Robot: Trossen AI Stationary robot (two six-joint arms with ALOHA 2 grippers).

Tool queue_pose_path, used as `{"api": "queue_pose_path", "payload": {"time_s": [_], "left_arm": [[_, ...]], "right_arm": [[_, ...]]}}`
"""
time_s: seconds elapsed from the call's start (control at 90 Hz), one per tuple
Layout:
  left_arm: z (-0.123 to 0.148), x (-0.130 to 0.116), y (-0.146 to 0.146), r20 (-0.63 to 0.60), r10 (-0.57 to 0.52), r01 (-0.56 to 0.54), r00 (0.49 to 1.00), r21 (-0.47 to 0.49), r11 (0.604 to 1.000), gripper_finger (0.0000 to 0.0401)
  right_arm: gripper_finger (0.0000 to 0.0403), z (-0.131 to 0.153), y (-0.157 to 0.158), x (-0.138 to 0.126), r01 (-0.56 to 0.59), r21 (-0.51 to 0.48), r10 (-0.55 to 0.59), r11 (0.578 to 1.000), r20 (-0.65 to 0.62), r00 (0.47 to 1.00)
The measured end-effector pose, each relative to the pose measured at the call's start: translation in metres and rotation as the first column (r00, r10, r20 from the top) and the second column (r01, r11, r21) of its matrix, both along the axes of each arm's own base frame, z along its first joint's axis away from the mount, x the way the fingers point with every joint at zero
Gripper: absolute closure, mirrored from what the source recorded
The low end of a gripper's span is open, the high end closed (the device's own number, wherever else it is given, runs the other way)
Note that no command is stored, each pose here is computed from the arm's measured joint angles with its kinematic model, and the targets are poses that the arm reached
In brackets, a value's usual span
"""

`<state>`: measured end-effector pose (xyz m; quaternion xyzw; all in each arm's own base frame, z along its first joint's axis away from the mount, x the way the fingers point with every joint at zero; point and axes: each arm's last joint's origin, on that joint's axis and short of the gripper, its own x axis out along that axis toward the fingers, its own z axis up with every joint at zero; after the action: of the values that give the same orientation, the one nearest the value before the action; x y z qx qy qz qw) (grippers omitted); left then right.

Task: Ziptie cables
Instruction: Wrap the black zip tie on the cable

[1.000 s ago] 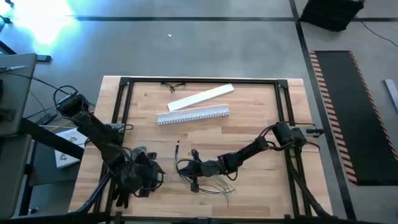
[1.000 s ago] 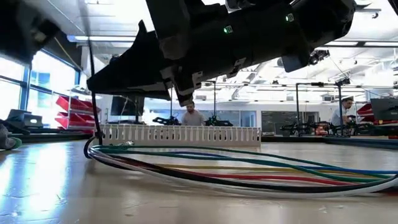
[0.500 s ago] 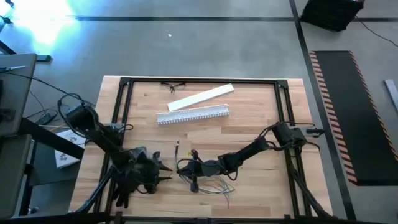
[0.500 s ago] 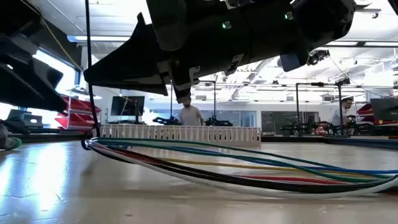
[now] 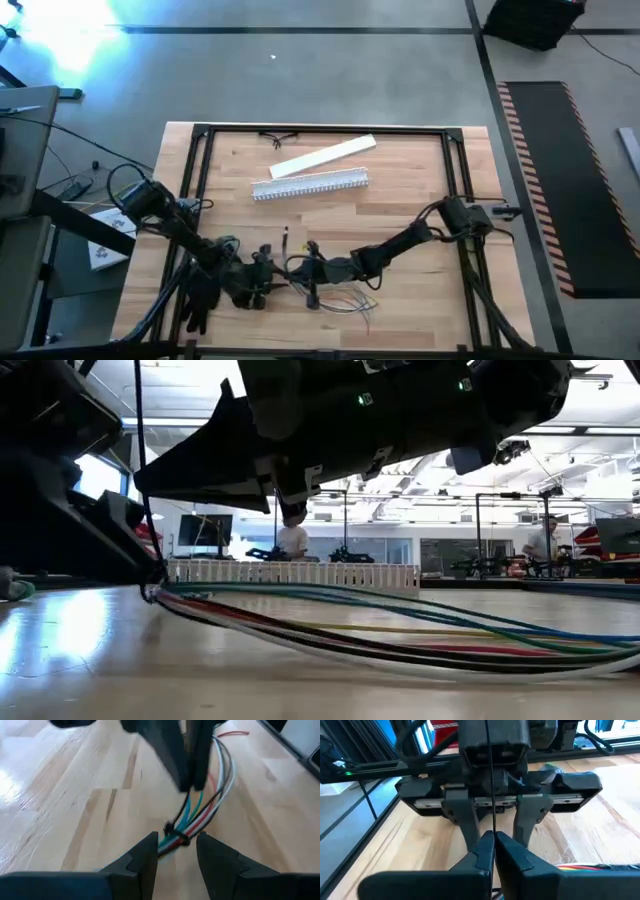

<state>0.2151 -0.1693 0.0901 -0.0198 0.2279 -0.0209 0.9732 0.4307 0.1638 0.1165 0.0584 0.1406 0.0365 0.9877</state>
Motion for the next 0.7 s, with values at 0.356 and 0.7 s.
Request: {"api": "queue_pose_path", "payload": {"time_s": [0.356,0.7], "left_arm": [[0.0,0.01,0.012,-0.021,-0.007,0.007,1.0,-0.012,1.0,0.0288],[-0.001,0.014,0.016,-0.046,-0.046,0.045,0.998,-0.026,0.999,0.0379]], "right_arm": [[0.0403,0.0,0.001,0.0,-0.003,0.0,0.003,1.0,0.0,1.0],[0.0403,0.0,0.002,-0.001,-0.007,-0.003,0.007,1.0,-0.001,1.0]]}}
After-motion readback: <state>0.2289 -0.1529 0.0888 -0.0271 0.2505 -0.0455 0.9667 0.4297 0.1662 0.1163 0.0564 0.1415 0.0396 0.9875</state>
